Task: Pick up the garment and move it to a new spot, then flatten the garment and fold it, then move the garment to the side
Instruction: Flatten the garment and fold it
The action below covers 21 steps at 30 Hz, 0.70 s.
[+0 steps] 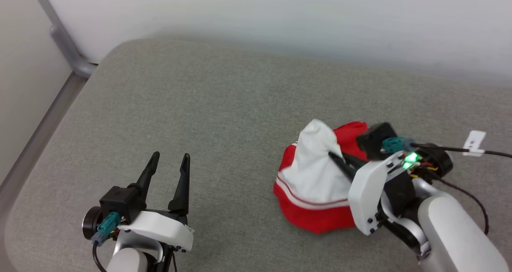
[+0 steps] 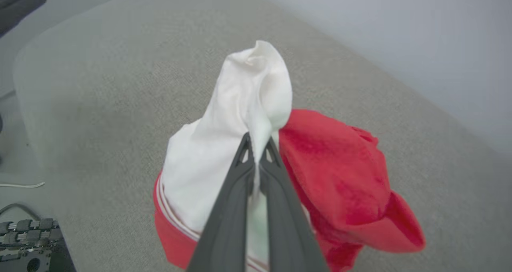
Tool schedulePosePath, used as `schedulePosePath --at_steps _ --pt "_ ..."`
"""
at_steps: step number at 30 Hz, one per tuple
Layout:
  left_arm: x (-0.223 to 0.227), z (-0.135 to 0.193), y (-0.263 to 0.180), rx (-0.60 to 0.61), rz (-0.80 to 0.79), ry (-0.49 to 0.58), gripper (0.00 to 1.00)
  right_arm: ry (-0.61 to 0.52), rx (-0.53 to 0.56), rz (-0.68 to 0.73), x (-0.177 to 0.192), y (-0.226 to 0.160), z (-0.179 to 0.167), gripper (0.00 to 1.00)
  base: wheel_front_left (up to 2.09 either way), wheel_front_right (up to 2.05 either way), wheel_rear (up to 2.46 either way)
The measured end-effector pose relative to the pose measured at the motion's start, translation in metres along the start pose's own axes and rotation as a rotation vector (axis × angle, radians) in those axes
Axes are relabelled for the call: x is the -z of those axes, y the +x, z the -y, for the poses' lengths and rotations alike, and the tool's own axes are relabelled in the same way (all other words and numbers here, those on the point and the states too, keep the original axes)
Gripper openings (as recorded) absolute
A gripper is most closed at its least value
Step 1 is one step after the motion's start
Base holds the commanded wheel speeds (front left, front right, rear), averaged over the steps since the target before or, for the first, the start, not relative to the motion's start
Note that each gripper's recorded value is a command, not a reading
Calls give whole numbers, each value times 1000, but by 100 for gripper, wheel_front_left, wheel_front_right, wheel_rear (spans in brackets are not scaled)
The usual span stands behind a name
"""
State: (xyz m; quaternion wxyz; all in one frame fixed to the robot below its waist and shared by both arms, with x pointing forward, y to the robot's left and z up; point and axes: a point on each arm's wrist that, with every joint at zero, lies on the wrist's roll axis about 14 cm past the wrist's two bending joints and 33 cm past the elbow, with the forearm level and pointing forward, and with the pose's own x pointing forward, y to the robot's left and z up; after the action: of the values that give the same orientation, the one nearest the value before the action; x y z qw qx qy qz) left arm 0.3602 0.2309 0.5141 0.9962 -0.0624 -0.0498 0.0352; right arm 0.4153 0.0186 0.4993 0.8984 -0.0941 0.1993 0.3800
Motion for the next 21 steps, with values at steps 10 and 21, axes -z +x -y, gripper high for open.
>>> schedulePosePath --at_steps 10,21 --pt "0 25 6 80 6 -10 100 222 364 187 -6 -66 95 0 0 0 0" --pt "14 46 14 143 -33 -20 100 602 750 -59 169 -153 141 0 0 0 0"
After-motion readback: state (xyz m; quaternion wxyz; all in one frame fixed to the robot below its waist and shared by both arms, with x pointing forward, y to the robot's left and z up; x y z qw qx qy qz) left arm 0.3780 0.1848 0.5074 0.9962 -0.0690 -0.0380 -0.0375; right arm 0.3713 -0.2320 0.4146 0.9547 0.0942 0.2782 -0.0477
